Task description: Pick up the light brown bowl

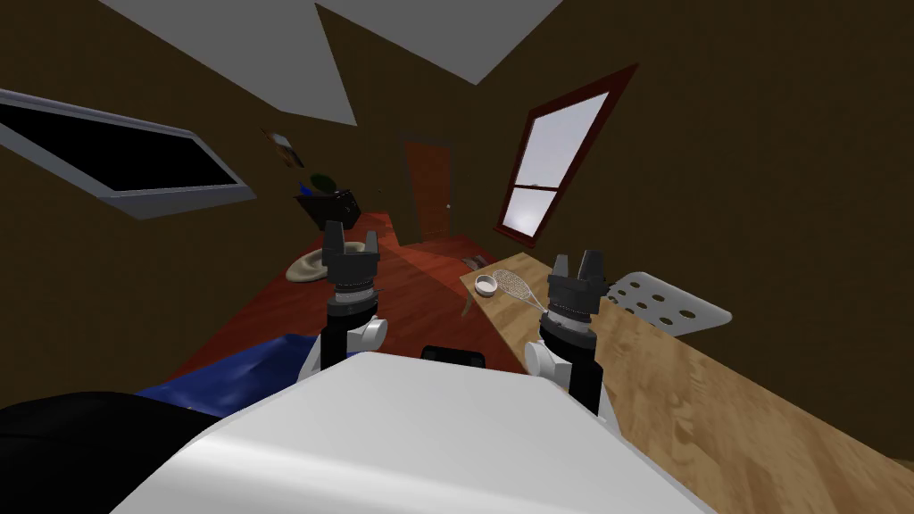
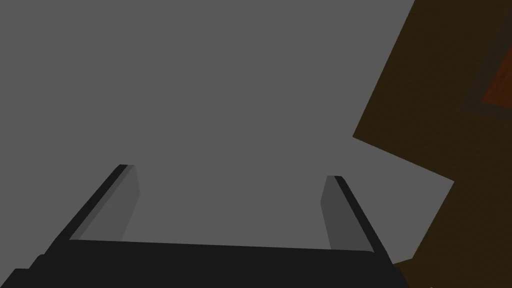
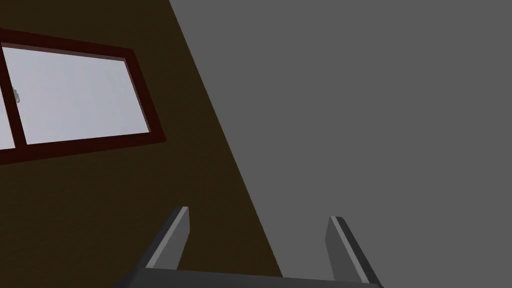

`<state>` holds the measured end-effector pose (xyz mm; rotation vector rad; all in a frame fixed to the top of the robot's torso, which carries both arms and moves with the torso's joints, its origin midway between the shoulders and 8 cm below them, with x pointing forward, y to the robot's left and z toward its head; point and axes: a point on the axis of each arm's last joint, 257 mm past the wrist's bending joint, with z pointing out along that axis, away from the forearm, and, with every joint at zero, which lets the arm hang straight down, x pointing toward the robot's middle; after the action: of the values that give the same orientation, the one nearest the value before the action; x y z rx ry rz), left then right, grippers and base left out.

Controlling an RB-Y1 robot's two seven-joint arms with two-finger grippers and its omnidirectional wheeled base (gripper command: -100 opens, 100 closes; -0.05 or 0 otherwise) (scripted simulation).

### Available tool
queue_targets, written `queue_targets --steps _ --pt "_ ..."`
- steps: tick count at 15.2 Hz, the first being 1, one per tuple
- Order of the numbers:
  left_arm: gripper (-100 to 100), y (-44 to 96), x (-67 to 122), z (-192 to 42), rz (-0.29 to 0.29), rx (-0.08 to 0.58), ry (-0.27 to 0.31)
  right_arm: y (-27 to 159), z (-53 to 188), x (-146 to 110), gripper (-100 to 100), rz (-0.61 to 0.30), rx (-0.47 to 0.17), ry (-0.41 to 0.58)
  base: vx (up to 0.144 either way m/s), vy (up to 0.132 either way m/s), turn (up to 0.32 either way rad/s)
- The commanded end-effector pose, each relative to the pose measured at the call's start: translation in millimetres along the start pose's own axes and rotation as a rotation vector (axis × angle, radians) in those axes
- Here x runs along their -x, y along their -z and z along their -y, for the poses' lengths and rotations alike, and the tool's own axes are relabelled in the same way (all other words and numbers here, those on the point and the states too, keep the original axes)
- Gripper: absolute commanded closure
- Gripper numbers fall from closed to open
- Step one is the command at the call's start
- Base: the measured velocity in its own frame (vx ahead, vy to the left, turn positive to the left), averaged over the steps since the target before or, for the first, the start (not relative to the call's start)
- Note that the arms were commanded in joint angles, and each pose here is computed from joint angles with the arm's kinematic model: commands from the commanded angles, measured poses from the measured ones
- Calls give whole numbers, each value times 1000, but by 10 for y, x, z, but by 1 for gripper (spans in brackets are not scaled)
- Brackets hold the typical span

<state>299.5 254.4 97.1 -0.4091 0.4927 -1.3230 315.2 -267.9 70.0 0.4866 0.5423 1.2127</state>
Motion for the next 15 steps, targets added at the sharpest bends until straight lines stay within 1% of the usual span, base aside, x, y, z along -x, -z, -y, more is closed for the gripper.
queue_targets --steps 1,3,4,6,7,8,9,10,11,12,13,14,15 --pt "0 0 0 0 0 0 0 2 9 -45 -100 -33 0 14 -21 41 17" --pt "0 0 0 0 0 0 0 12 41 -116 -100 -85 -5 42 -49 102 18" --pt "0 0 0 0 0 0 0 12 41 -119 -100 -87 -5 42 -56 135 7" --pt "0 0 0 0 0 0 0 36 103 -204 -100 -149 -18 79 -63 125 9" --pt "0 0 0 0 0 0 0 37 103 -210 -100 -153 -17 80 -48 104 9" --pt "0 0 0 0 0 0 0 58 147 -261 -100 -190 -26 102 -37 86 14" --pt "0 0 0 0 0 0 0 82 201 -303 -100 -220 -39 123 -25 96 24" --pt "0 0 0 0 0 0 0 85 200 -316 -100 -230 -38 125 -5 85 13" --pt "0 0 0 0 0 0 0 120 264 -371 -100 -269 -52 150 4 72 13" --pt "0 0 0 0 0 0 0 122 264 -374 -100 -272 -52 150 4 62 11" --pt "0 0 0 0 0 0 0 168 338 -432 -100 -314 -69 175 3 59 16" --pt "0 0 0 0 0 0 0 169 338 -436 -100 -317 -68 176 4 54 16" --pt "0 0 0 0 0 0 0 226 424 -493 -100 -361 -89 202 8 59 22"
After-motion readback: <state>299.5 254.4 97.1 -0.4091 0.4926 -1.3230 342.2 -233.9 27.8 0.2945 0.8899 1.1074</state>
